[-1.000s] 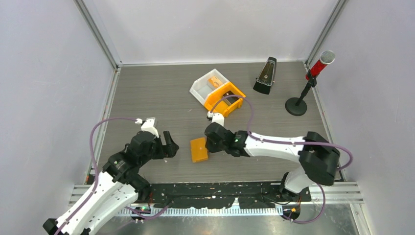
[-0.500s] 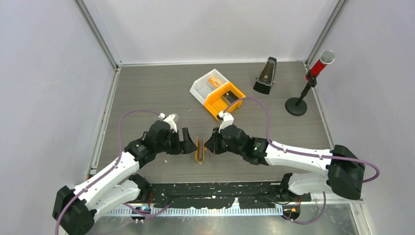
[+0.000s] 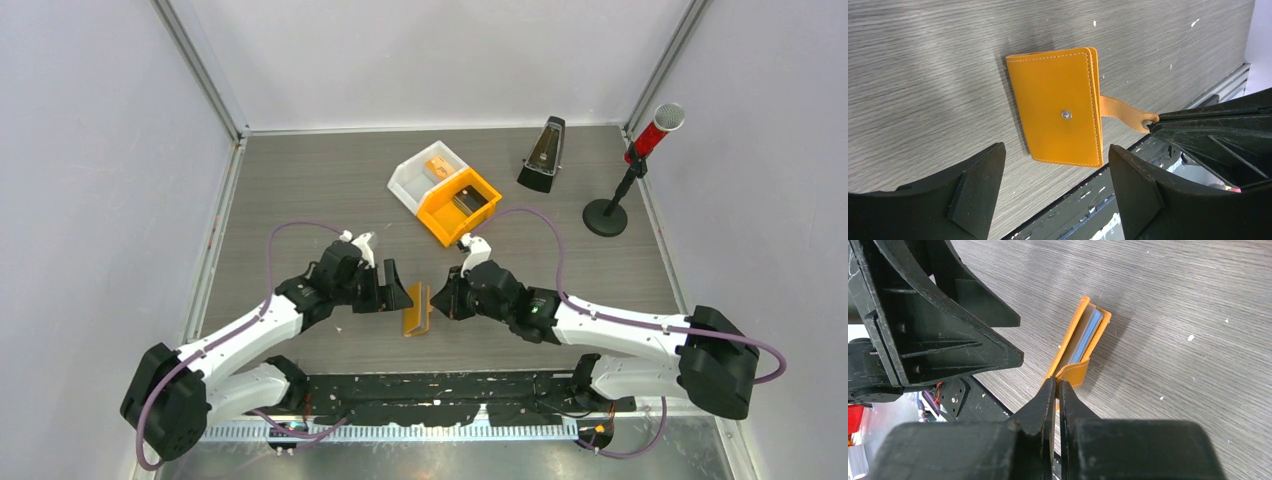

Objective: Take the credit cards out of the card holder
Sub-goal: Open the card holder at the center of the board.

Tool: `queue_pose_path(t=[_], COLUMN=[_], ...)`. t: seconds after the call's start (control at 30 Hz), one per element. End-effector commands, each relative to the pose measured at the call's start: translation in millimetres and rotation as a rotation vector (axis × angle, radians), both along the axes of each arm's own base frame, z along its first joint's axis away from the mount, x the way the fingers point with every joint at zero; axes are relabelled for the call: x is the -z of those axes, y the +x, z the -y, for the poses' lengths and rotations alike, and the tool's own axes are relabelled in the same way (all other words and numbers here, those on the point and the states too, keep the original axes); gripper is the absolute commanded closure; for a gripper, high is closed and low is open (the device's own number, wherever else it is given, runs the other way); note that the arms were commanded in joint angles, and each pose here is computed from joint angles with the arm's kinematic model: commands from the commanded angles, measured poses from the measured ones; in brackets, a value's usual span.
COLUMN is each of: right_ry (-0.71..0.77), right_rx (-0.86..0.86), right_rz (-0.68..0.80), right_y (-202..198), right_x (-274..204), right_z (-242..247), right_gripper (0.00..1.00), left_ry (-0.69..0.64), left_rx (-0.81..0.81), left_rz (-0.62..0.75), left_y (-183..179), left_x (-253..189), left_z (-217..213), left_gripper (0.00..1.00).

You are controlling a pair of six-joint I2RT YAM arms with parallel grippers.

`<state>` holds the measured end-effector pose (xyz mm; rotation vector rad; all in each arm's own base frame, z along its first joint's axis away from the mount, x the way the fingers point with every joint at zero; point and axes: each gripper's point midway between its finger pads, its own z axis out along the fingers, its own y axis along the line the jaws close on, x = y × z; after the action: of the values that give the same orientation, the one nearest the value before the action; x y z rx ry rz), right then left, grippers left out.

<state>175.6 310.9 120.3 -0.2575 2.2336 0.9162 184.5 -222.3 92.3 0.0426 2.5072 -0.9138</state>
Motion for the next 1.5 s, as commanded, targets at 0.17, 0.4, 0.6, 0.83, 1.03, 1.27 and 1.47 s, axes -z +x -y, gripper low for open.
queue_pose_path(t=[0.17, 0.4, 0.6, 0.83, 1.03, 1.27, 1.47], right_ry=[0.125, 0.142, 0.145, 0.086, 0.064, 0.040, 0.076], right_rx=[-0.011, -0.025, -0.018, 0.040, 0.108, 0.161, 0.145], right_rz=[0.065, 0.053, 0.056, 0.047, -0.006, -0.004, 0.007], right_y=[3.1, 1.2, 1.3, 8.8, 17.8, 24.6, 25.1], right_x=[-34.9, -36.3, -37.6, -23.1, -4.1, -8.4, -24.5], right_z=[-4.7, -8.8, -6.9, 9.5, 33.3, 54.9, 48.9], right_gripper=[0.95, 0.95, 0.95, 0.95, 0.82, 0.57, 0.53], left_ry=[-0.119, -0.081, -0.006, 0.102, 0.098, 0.051, 0.049], left_rx=[0.080, 0.109, 0.094, 0.098, 0.109, 0.113, 0.080], left_rz=[0.034, 0.009, 0.004, -0.009, -0.010, -0.028, -0.021], left_y=[9.1, 13.5, 16.4, 16.0, 12.3, 6.9, 7.7], left_x=[-19.5, -11.3, -1.2, 6.0, 5.3, 5.7, 6.3], left_z=[28.3, 35.1, 26.8, 12.8, 12.2, 18.6, 15.5], left_gripper=[0.21, 0.22, 0.31, 0.68, 0.94, 1.00, 1.00])
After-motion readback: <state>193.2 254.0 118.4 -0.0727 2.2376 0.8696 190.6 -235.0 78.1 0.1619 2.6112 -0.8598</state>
